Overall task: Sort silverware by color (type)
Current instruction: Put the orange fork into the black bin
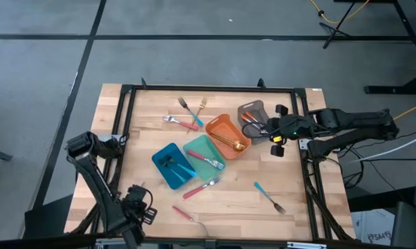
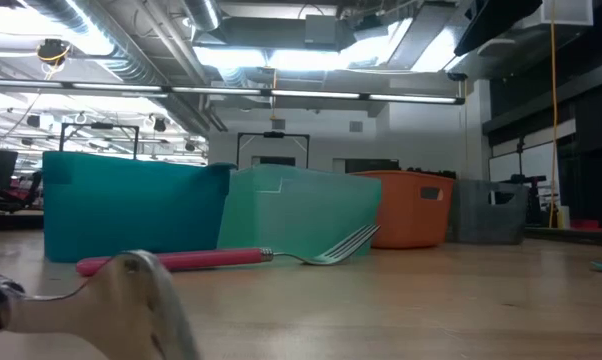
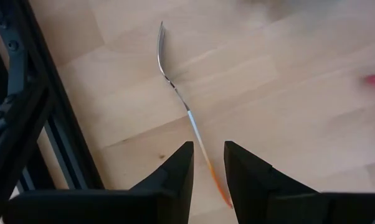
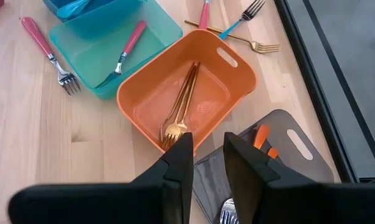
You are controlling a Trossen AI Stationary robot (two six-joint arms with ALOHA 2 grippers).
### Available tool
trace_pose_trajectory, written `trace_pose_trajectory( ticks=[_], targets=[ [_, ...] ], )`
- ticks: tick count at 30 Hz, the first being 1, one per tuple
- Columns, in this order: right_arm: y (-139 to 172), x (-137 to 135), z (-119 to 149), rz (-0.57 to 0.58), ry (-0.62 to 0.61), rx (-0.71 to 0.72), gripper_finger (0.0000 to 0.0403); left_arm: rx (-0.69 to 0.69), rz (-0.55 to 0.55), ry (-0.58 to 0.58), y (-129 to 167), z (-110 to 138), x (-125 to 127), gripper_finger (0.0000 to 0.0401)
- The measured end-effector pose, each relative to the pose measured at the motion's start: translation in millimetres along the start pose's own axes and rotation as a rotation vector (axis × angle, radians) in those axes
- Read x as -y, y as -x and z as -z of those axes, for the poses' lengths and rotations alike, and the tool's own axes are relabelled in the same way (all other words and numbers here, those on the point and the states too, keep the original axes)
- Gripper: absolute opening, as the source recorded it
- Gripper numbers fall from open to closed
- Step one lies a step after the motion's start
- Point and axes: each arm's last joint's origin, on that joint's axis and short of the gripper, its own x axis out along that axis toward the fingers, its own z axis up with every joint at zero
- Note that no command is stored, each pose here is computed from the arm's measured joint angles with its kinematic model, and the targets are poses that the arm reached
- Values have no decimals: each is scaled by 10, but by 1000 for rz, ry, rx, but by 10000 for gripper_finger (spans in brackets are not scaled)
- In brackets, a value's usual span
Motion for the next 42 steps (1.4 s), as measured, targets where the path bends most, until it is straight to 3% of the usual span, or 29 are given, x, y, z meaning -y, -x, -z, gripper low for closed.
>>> trace_pose_trajectory(
  ticks=[19, 31, 42],
  targets=[
    [0, 0, 0, 0, 0, 0, 81, 89, -122, -24, -466, 228, 174, 82],
    [-1, -1, -1, 0, 0, 0, 81, 37, -125, -24, -757, 304, 143, 82],
    [-1, -1, -2, 0, -1, 1, 81, 31, -105, -23, -796, 312, 143, 82]
  ],
)
